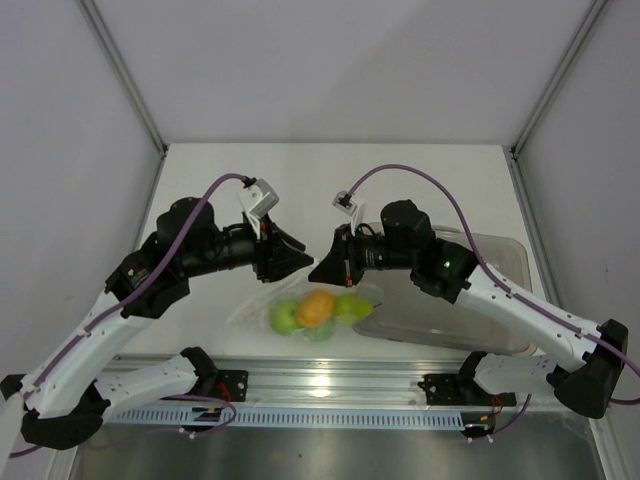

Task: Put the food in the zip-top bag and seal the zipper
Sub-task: Zip the zipper food storage bag at the center of the board.

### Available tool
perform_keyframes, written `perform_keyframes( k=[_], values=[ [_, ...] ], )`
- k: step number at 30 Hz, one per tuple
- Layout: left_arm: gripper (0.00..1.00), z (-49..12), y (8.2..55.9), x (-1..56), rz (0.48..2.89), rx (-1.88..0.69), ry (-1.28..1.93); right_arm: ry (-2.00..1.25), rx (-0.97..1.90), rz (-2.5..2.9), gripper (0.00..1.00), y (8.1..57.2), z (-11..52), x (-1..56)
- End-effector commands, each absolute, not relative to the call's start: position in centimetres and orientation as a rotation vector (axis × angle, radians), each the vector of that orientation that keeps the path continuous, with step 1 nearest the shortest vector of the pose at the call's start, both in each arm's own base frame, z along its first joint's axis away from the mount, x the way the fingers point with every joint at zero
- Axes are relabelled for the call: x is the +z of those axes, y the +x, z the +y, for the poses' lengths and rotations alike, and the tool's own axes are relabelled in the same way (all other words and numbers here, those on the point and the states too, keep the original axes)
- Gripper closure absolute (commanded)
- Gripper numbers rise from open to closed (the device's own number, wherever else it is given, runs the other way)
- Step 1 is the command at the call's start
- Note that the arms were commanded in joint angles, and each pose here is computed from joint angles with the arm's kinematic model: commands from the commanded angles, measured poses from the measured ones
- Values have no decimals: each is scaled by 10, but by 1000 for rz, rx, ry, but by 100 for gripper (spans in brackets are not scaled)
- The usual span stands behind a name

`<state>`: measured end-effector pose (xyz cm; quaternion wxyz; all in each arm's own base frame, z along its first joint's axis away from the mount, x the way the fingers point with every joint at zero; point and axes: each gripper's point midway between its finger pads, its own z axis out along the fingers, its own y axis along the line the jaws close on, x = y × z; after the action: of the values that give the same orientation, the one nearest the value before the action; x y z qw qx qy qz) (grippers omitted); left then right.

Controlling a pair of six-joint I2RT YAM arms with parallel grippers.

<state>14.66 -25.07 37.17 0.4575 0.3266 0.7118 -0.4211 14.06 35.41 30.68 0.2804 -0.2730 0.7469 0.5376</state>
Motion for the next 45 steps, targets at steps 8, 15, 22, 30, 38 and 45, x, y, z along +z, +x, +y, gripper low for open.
perform_keyframes(
  k=[8, 15, 22, 30, 38, 45],
  values=[
    [55, -256, 153, 360, 1769, -986, 856, -729, 1488, 1918, 100, 138, 358, 343],
    [60, -260, 156, 352, 1784, -982, 864, -734, 1502, 1910, 100, 137, 359, 345],
    [61, -265, 155, 345, 1788, -998, 898, -750, 1517, 1888, 100, 133, 358, 349],
    [68, -264, 156, 338, 1805, -993, 895, -755, 1529, 1875, 100, 130, 358, 351],
    [92, -266, 152, 340, 1792, -1020, 902, -755, 1536, 1864, 100, 129, 357, 353],
    [99, -264, 143, 335, 1784, -1050, 929, -734, 1551, 1813, 100, 130, 350, 361]
  ],
)
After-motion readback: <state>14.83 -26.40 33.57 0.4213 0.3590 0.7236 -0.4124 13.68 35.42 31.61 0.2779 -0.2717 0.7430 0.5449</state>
